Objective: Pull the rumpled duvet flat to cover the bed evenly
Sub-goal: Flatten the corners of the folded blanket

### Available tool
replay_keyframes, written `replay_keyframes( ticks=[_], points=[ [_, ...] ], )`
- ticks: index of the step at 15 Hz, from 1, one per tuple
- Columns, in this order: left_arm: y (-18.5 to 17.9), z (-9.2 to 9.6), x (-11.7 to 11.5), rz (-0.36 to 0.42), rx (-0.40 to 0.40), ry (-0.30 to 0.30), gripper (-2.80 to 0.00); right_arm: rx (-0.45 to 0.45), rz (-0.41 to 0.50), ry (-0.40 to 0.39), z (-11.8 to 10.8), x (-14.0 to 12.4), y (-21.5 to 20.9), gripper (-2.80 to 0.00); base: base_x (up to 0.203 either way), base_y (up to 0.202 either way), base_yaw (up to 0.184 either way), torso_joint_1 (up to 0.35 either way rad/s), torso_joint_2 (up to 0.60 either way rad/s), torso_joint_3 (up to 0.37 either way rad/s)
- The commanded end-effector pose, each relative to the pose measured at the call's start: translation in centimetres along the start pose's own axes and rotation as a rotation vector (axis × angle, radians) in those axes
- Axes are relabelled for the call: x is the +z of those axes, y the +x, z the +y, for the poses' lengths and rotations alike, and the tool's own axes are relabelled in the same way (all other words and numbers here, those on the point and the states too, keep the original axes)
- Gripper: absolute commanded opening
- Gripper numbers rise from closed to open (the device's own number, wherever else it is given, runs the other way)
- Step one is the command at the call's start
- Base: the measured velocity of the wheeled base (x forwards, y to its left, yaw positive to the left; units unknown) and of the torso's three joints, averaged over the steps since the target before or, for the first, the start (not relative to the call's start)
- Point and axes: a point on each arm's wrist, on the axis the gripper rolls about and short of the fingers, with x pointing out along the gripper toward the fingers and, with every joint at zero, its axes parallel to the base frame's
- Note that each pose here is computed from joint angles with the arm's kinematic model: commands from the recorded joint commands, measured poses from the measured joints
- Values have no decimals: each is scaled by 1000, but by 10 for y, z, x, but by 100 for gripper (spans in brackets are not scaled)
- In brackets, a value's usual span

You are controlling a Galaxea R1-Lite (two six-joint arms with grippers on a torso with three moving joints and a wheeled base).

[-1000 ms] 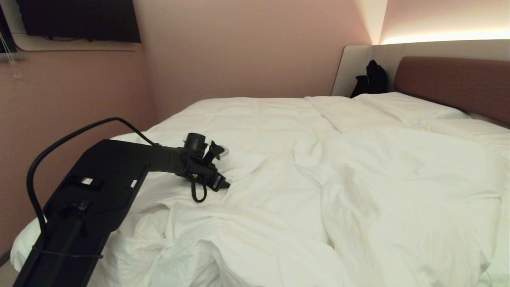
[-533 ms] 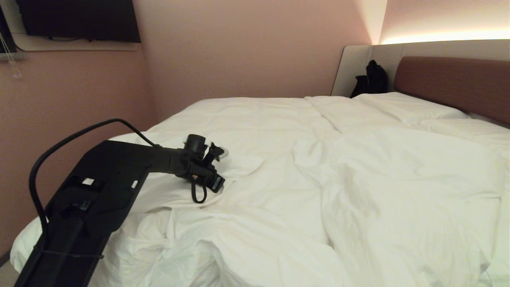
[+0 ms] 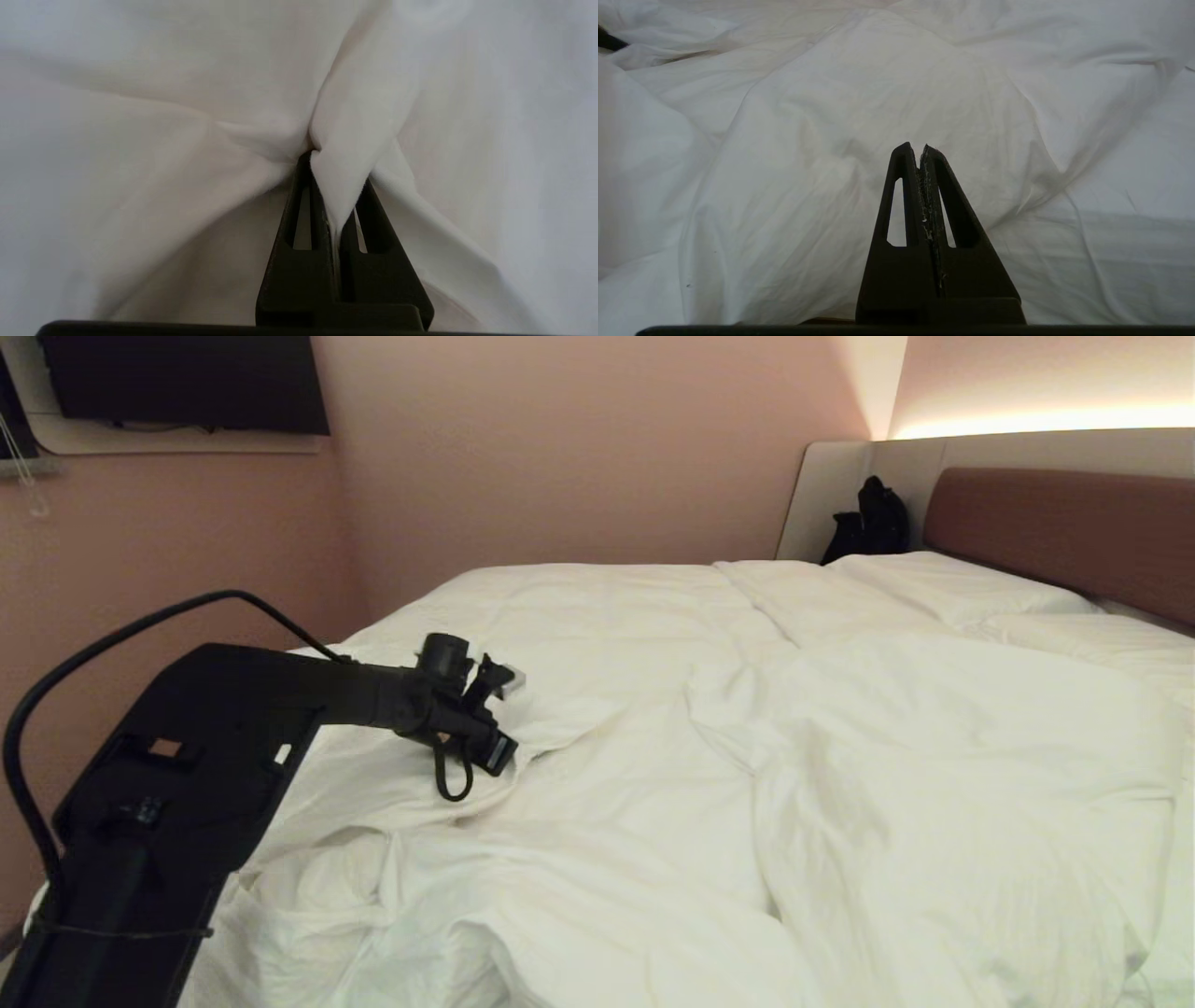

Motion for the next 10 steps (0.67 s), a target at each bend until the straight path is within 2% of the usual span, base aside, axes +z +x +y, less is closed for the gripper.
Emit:
replay_keyframes(
  ticks=[1,3,5,7,10],
  points=[
    [-46,7,14,-38,60,4,-280,0,-1,-1,0,0,0,-280,0,0,0,0,0,0],
    [-85,13,12,-36,123,-9,-280,1,-1,-1,0,0,0,-280,0,0,0,0,0,0],
    [-122,21,-1,-13,180,-24,-280,1,-1,-1,0,0,0,-280,0,0,0,0,0,0],
    [-153,33,-18,5,233,-57,-280,1,-1,-1,0,0,0,-280,0,0,0,0,0,0],
    [-207,48,-38,-8,335,-124,-280,1,-1,-1,0,0,0,-280,0,0,0,0,0,0]
  ],
)
